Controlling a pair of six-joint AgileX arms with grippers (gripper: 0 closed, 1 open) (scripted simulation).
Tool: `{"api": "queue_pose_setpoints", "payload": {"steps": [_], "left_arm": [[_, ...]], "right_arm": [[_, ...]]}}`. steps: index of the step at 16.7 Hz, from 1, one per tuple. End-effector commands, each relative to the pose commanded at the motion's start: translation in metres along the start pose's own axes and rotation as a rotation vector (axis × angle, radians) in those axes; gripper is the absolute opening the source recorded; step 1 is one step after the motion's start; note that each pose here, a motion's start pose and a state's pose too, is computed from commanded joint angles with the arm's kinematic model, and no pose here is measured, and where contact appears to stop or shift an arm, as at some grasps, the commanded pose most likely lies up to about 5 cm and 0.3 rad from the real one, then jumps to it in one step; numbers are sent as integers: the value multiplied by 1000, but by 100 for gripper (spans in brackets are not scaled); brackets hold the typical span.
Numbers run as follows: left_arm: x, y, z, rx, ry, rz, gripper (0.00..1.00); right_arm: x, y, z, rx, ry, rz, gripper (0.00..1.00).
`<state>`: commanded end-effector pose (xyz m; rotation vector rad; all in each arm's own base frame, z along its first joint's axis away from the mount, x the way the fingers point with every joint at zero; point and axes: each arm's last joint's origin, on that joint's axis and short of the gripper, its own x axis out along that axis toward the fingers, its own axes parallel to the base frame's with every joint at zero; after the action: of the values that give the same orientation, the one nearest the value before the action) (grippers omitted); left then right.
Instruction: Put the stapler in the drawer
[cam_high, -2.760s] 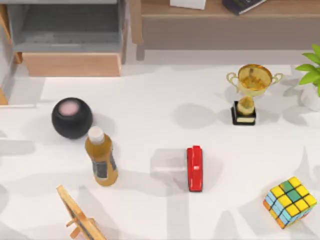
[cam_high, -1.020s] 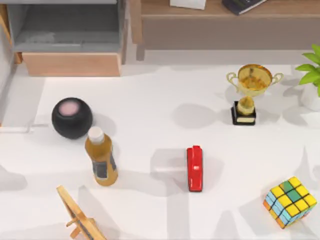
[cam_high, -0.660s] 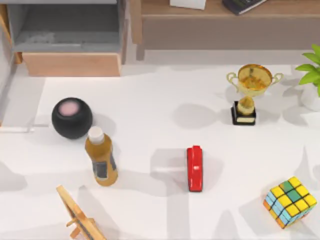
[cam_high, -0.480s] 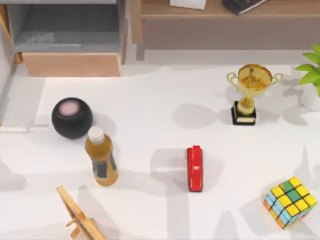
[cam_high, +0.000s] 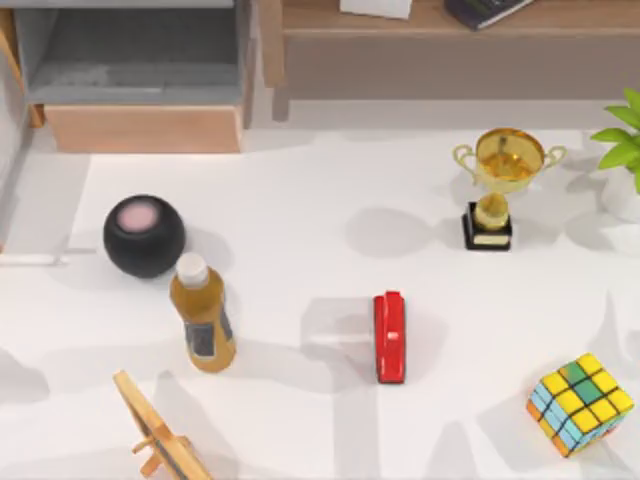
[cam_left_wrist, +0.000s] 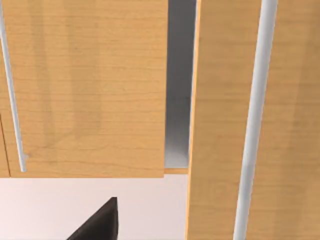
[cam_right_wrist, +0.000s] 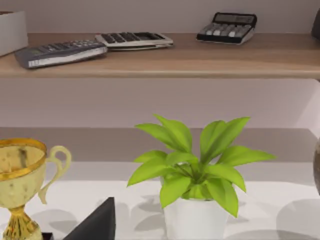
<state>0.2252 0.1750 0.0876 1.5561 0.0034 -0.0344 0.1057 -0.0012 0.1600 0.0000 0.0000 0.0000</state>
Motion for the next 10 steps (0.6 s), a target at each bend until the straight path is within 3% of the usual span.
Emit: {"api": "queue_pose_setpoints", "payload": {"steps": [5, 10], "left_arm": [[2, -1, 9, -45, -30, -19, 100], [21, 13, 55, -327, -219, -109, 100]], "right_arm": [[0, 0, 0, 0, 0, 0, 100], [0, 0, 0, 0, 0, 0, 100]]}}
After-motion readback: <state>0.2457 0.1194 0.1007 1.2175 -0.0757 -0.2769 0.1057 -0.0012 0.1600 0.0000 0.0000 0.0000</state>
